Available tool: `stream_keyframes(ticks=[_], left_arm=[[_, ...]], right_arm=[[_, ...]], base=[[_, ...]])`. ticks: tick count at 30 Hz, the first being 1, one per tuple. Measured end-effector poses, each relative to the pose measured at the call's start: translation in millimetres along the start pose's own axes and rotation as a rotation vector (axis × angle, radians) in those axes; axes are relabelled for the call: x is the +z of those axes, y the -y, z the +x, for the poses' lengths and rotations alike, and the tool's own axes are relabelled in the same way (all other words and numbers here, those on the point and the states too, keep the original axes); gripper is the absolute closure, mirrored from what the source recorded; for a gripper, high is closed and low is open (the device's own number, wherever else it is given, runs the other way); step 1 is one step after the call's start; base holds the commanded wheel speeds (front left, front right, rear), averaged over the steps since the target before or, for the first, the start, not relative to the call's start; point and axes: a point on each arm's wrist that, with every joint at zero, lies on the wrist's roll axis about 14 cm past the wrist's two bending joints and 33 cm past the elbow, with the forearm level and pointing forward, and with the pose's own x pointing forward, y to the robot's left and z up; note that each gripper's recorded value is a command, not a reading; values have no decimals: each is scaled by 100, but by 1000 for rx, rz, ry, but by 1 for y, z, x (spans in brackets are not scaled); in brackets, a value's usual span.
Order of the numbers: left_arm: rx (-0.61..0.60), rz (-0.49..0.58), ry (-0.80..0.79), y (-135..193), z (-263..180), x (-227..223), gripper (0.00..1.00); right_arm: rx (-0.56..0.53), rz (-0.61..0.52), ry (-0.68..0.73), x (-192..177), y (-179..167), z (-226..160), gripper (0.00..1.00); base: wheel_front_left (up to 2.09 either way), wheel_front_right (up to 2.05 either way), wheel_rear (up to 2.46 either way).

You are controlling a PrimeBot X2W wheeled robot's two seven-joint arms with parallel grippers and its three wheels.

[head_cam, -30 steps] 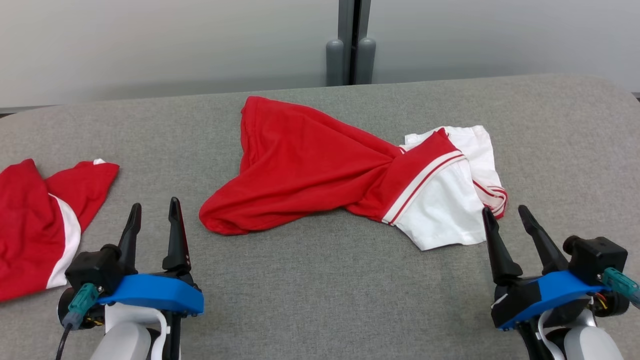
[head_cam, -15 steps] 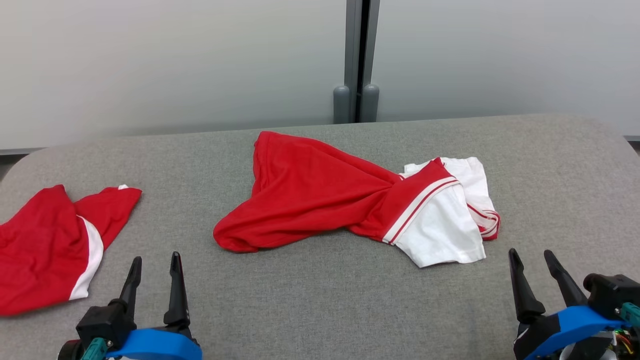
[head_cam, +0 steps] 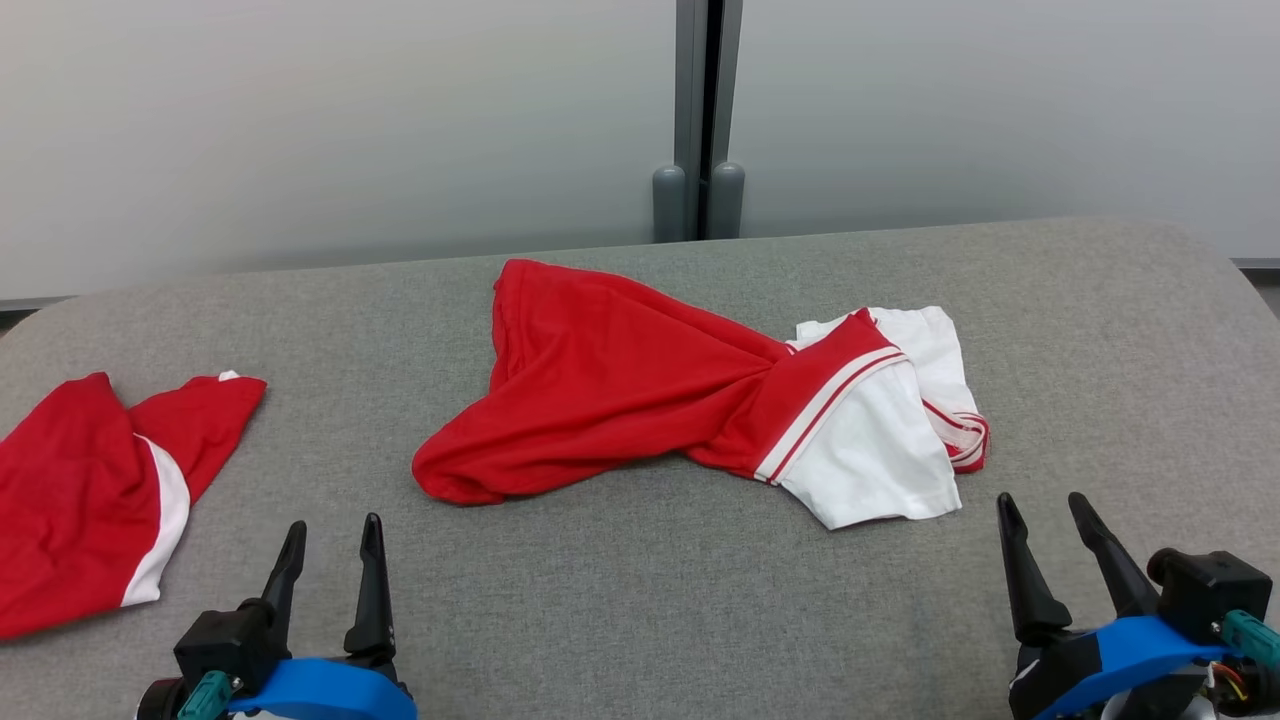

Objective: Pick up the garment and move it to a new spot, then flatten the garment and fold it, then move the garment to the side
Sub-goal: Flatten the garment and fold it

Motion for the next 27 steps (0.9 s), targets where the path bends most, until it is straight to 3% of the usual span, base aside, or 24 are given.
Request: stream_keyframes(ticks=[6, 15, 27], left_arm=[[-4, -16, -65, 3, 7, -19, 0], [-15, -87, -310, 21, 38, -68, 0], [58, -119, -446, 17, 82, -99, 0]], right_arm=[[11, -3, -27, -5, -4, 9, 0], [8, -14, -172, -34, -2, 35, 0], [-26, -15, -289, -65, 10, 57, 0]], base=[[0, 0, 0], [0, 0, 0], [0, 0, 0]])
